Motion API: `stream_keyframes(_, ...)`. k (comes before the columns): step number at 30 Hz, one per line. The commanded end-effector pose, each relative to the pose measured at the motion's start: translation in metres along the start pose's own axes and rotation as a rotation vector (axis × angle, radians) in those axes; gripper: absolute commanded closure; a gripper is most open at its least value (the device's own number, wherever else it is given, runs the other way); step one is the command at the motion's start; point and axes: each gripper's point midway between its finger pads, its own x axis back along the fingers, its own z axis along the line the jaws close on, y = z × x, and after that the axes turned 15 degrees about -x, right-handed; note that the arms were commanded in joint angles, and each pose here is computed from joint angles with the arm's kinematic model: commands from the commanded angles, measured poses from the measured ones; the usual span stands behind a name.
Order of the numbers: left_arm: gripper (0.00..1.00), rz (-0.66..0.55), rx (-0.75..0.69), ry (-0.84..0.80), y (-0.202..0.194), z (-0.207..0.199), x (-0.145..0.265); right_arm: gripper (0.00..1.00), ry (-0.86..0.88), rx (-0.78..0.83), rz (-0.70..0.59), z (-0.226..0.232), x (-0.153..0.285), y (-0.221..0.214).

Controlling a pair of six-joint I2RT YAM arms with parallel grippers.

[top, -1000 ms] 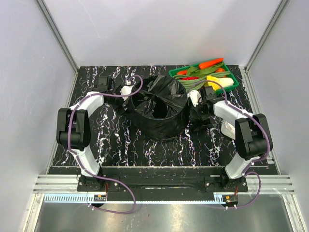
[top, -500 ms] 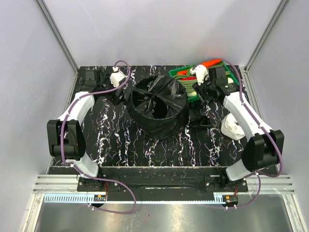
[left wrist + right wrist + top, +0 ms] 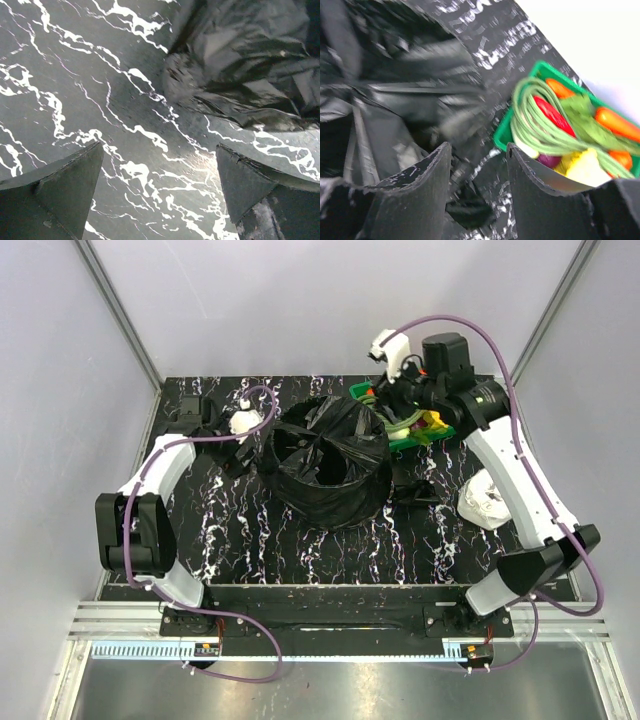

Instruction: Put the trash bags into the trash bin

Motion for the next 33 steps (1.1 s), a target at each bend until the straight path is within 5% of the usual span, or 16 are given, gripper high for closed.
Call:
stream_keyframes(1, 0.01, 0.064, -0.029, -0.017, -0.008, -0.016, 0.017, 0.46, 0.187, -0.012, 0.008, 0.052, -0.012, 0.017)
stream_keyframes(13, 0.01, -0.020, 0.149, 0.270, 0.009, 0.033, 0.062, 0.47, 0.337, 0.011, 0.142, 0.111, -0.052, -0.017)
stream_keyframes(17, 0.01, -0.174, 0.126, 0.353, 0.061, 0.048, 0.106, 0.51, 0.275, 0.045, 0.208, 0.103, -0.067, -0.043)
stream_keyframes(24, 0.01, -0.609, 0.035, 0.052, 0.205, -0.006, 0.171, 0.57, 0.127, 0.116, 0.242, 0.073, -0.077, -0.063)
stream_keyframes(28, 0.01, -0.641, -0.019, -0.025, 0.254, -0.029, 0.160, 0.57, 0.115, 0.114, 0.224, 0.072, -0.076, -0.056)
stream_keyframes(33, 0.01, -0.567, 0.035, 0.040, 0.265, -0.019, 0.123, 0.52, 0.112, 0.084, 0.213, 0.073, -0.078, -0.053)
